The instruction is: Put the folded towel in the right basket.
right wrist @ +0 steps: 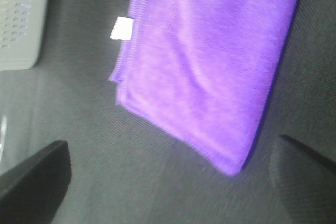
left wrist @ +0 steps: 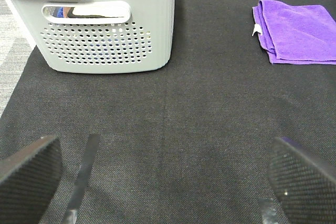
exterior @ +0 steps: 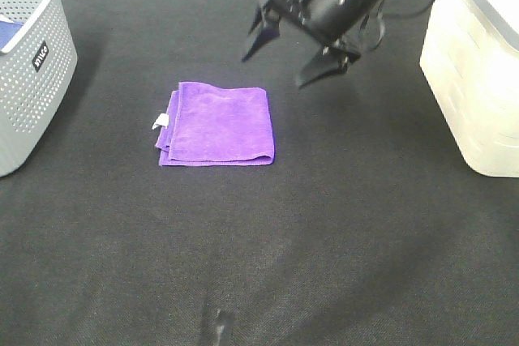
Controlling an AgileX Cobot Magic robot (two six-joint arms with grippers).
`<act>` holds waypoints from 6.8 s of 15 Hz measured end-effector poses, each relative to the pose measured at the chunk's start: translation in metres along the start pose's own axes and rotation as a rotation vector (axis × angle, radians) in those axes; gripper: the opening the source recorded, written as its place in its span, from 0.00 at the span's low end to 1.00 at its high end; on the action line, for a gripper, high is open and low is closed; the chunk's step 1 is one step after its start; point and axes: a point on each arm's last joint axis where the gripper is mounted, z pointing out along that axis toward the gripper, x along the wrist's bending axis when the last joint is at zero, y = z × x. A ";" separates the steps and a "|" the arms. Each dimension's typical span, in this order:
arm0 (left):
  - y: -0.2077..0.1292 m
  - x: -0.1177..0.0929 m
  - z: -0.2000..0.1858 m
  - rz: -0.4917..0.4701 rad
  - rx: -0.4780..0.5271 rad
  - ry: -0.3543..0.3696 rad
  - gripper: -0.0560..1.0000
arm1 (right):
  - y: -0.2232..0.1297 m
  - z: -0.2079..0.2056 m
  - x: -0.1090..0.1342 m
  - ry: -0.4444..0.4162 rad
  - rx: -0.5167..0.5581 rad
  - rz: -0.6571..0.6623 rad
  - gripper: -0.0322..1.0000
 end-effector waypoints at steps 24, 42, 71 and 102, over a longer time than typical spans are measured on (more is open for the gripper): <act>0.000 0.000 0.000 0.000 0.000 0.000 0.99 | -0.016 0.137 -0.024 -0.025 -0.085 0.111 0.14; 0.000 0.000 0.000 0.000 0.000 0.000 0.99 | -0.011 -0.336 -0.158 -0.629 -0.485 0.242 0.11; 0.000 0.000 0.000 0.000 0.000 0.000 0.99 | -0.375 -0.276 0.033 -0.649 -0.684 -0.168 0.79; 0.000 0.000 0.000 0.000 0.000 0.000 0.99 | -0.433 -0.230 0.019 -0.569 -0.731 -0.159 0.94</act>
